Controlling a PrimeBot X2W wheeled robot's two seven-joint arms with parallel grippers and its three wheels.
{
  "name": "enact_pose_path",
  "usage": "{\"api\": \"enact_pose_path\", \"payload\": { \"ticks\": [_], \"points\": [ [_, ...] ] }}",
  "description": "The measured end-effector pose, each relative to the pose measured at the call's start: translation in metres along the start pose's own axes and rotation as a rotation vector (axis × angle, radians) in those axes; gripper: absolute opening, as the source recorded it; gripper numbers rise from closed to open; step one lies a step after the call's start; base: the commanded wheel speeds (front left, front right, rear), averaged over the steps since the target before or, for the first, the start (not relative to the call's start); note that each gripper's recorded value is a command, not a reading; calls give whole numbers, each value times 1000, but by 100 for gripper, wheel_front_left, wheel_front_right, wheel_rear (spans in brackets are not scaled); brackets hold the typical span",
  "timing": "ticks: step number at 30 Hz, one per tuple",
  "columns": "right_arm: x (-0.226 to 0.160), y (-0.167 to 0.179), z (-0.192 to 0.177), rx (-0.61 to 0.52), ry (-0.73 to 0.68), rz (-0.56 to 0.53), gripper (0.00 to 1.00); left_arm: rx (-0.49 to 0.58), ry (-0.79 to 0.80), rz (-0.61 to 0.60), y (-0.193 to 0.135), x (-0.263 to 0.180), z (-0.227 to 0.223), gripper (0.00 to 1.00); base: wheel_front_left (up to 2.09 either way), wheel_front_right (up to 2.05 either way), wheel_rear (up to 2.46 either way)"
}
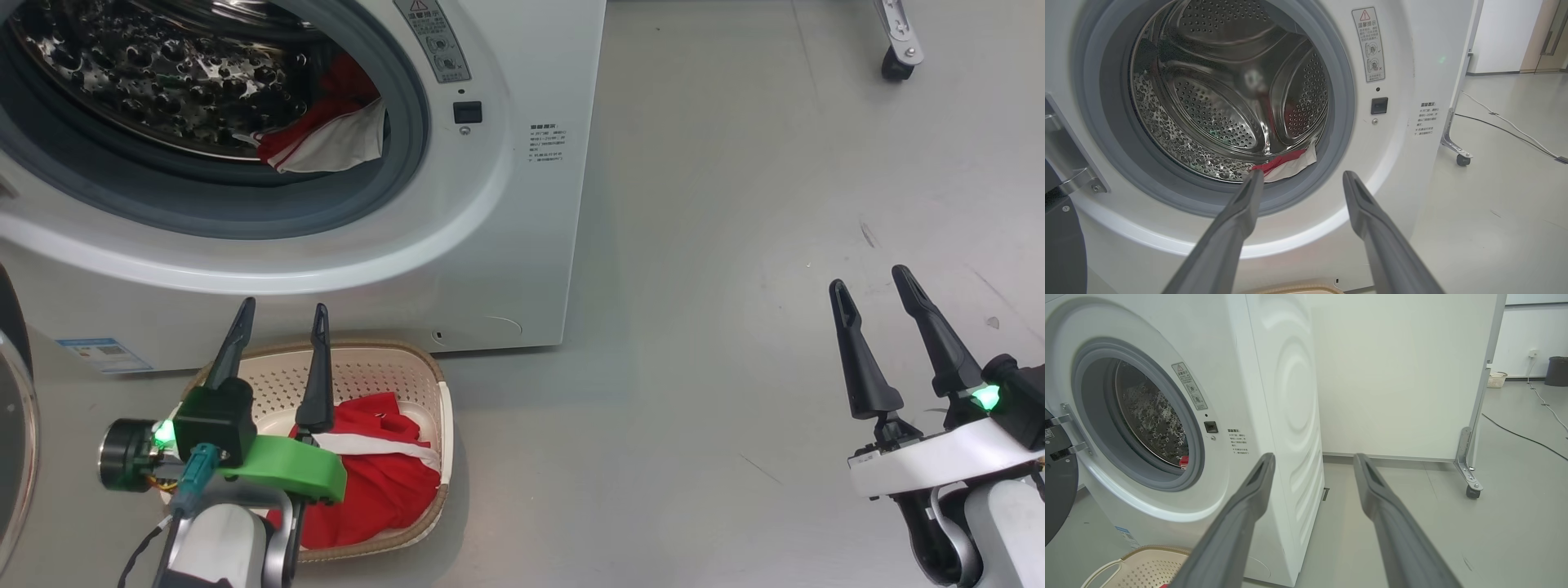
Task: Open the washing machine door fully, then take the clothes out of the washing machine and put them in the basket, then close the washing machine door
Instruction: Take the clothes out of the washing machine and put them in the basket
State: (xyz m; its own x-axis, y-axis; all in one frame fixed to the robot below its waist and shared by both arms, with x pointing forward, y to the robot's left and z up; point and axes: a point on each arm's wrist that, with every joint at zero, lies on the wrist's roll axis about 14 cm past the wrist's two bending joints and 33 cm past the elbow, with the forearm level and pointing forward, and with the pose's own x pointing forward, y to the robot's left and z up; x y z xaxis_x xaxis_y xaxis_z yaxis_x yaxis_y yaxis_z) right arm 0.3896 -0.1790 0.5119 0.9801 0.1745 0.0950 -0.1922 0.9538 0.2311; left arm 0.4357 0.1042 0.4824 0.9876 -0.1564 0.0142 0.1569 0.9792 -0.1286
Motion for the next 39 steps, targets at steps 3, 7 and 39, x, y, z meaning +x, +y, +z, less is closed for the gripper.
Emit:
{"api": "enact_pose_path", "payload": {
  "ticks": [3, 7, 39],
  "points": [
    [-1, 1, -1, 4, 1, -2, 100, -1, -5, -10, -4, -1, 1, 100, 0, 0, 0],
    [-2, 1, -2, 9, 4, -6, 100, -3, -9, -18, -9, -4, 2, 100, 0, 0, 0],
    [-7, 0, -5, -2, 16, -9, 100, -11, -18, -9, -15, -17, 4, 100, 0, 0, 0]
  ]
}}
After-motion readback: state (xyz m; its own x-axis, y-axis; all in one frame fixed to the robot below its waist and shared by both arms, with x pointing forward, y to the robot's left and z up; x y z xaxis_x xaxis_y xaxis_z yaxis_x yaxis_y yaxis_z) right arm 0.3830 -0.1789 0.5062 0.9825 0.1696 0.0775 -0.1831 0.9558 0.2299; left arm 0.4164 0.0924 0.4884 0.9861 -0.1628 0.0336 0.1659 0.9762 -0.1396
